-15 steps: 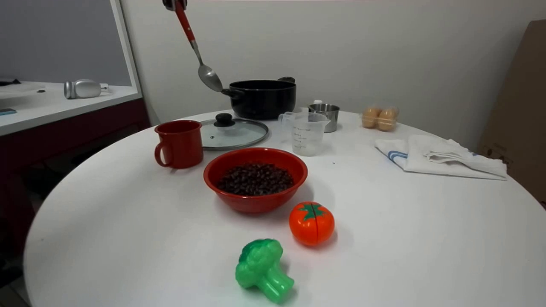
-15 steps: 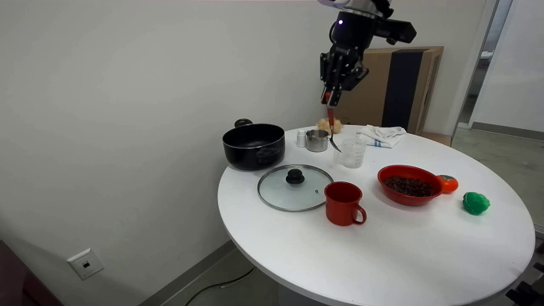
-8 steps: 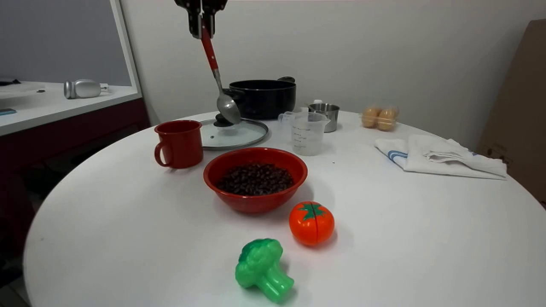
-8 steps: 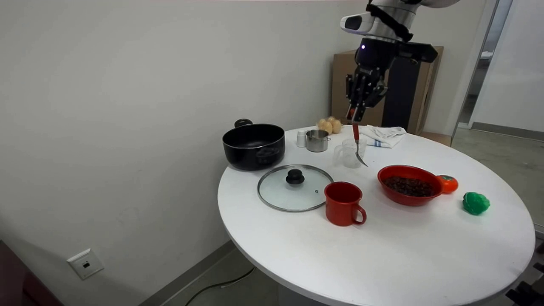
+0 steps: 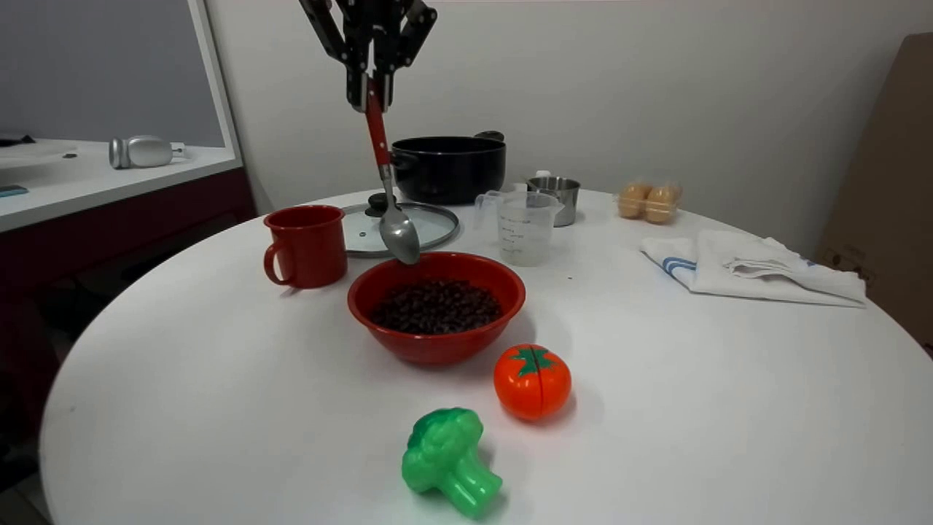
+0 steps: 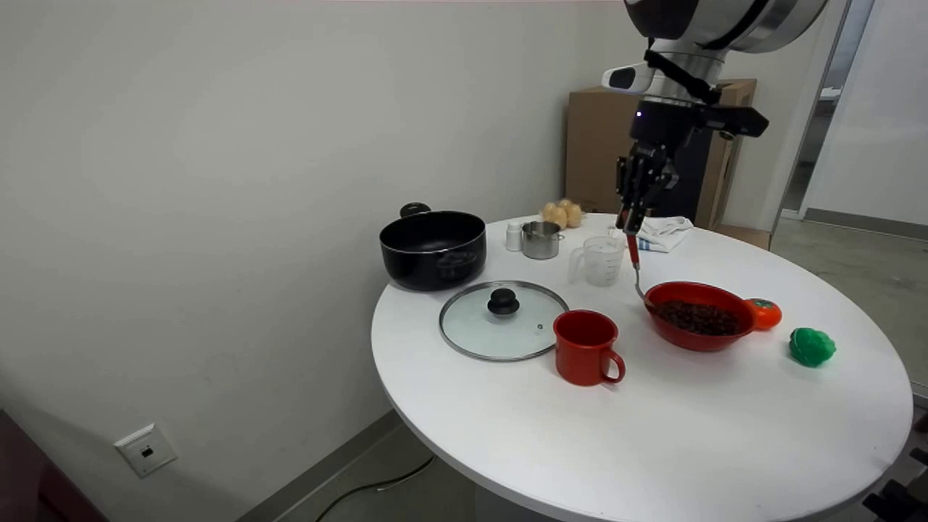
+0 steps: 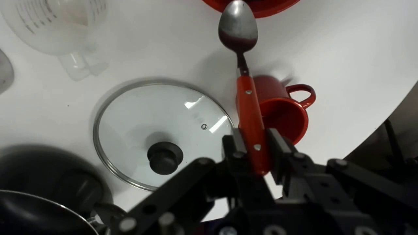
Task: Fill the spoon with contents of the red bowl
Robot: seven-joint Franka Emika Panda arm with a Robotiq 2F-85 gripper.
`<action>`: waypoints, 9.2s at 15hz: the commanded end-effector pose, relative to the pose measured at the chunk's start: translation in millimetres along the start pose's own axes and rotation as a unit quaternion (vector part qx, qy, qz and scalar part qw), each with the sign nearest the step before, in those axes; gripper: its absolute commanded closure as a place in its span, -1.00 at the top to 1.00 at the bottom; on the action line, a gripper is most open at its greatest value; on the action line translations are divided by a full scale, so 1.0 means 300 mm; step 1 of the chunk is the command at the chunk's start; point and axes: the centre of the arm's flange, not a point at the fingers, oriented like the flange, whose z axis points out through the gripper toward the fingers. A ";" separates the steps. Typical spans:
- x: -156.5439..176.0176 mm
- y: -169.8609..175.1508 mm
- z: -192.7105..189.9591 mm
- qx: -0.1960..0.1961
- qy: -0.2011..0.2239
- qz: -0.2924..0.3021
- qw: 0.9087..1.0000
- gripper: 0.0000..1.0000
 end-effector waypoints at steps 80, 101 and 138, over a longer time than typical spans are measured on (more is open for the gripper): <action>0.105 -0.353 0.244 -0.026 -0.347 -0.224 0.910 -0.90; 0.182 -0.232 0.038 -0.062 -0.333 -0.166 0.926 -0.90; 0.026 0.025 0.361 0.023 -0.178 -0.046 0.983 -0.90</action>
